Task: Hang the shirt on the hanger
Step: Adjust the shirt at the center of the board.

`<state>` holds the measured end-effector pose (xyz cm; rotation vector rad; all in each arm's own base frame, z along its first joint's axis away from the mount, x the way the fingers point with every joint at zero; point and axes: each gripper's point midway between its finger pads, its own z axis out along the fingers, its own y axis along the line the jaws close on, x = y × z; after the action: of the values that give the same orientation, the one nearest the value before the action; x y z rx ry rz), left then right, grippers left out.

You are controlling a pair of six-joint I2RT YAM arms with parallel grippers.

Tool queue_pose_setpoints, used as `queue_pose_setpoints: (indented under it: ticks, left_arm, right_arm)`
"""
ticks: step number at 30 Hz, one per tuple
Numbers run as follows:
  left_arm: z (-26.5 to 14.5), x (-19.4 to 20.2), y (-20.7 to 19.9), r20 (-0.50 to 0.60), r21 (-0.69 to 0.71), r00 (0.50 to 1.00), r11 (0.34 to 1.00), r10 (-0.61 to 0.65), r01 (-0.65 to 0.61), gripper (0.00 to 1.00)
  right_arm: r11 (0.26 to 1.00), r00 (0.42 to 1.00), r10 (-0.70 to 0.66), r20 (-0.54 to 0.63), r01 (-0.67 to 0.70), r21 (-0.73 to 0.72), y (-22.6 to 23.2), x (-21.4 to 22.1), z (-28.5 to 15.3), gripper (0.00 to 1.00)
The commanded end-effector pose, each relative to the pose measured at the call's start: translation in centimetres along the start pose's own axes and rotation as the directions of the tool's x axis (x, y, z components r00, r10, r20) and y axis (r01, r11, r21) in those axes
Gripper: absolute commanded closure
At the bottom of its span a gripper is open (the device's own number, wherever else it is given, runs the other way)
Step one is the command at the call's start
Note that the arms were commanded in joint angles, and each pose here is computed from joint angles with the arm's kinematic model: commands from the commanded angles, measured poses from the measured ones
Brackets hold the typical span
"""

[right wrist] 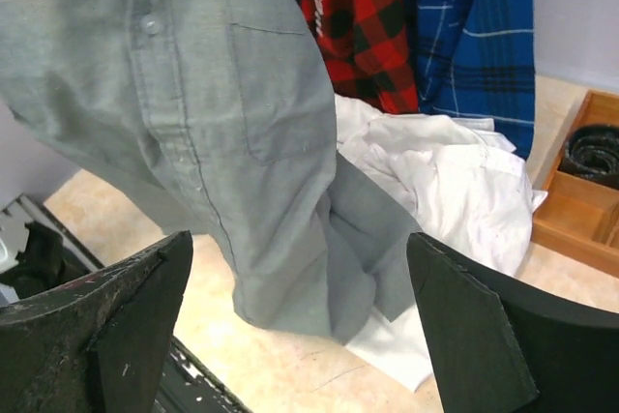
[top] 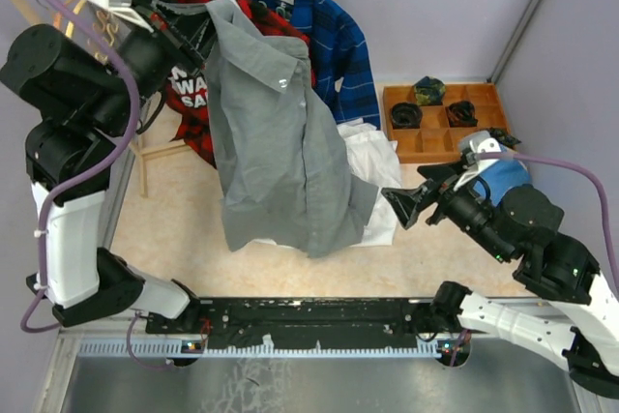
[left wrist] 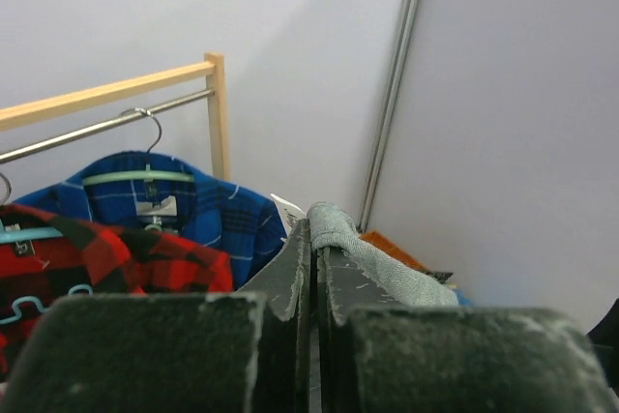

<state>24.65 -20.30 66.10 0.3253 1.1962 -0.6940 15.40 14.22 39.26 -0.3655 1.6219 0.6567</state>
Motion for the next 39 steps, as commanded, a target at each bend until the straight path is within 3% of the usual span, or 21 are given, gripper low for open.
queue_pose_setpoints:
  ticks: [1, 6, 10, 15, 21, 25, 29, 33, 39]
  left_arm:
    - [1.4, 3.2, 0.7, -0.081, -0.008, 0.995, 0.998, 0.064, -0.064, 1.00]
    - [1.1, 7.6, -2.4, -0.157, 0.241, 0.969, 0.959, 0.192, -0.151, 1.00]
    - [-0.9, 11.1, -4.9, -0.167, 0.453, 0.942, 0.871, 0.290, -0.188, 1.00]
    - [-6.8, 14.6, -10.1, -0.058, 0.795, 0.928, 0.579, 0.369, -0.181, 1.00]
    - [-13.4, 17.0, -12.3, 0.029, 0.924, 0.937, 0.348, 0.349, -0.159, 1.00]
    - [-15.0, 18.5, -12.6, 0.001, 0.942, 0.949, 0.317, 0.316, -0.107, 1.00]
    - [-16.7, 19.4, -13.1, -0.016, 0.960, 0.960, 0.272, 0.280, -0.063, 1.00]
    - [-17.6, 20.9, -13.0, -0.045, 0.964, 0.961, 0.265, 0.274, -0.031, 1.00]
    - [-19.0, 22.7, -12.9, 0.021, 0.973, 0.955, 0.212, 0.295, -0.087, 1.00]
  right_arm:
    - [0.991, 0.995, -0.090, -0.041, 0.086, -0.100, 1.6, 1.1, 0.9, 0.08]
    - [0.957, 0.989, -0.141, 0.036, 0.146, -0.250, 4.8, -1.8, 1.2, 0.08]
    - [0.928, 0.983, -0.154, 0.096, 0.178, -0.329, 6.9, -4.6, 1.6, 0.08]
    - [0.948, 0.984, -0.157, 0.087, 0.175, -0.267, 6.3, -5.8, 2.7, 0.08]
    - [0.922, 0.988, -0.131, 0.086, 0.153, -0.356, 7.5, -5.2, 1.2, 0.08]
    - [0.912, 0.989, -0.149, -0.002, 0.137, -0.387, 7.7, -3.1, 0.7, 0.08]
    - [0.939, 0.984, -0.149, -0.099, 0.109, -0.327, 6.2, -0.3, 0.9, 0.08]
    - [0.945, 0.986, -0.124, -0.109, 0.084, -0.315, 5.7, 1.0, 0.6, 0.07]
    - [0.940, 0.983, -0.147, -0.109, 0.104, -0.326, 5.6, 2.2, 0.6, 0.07]
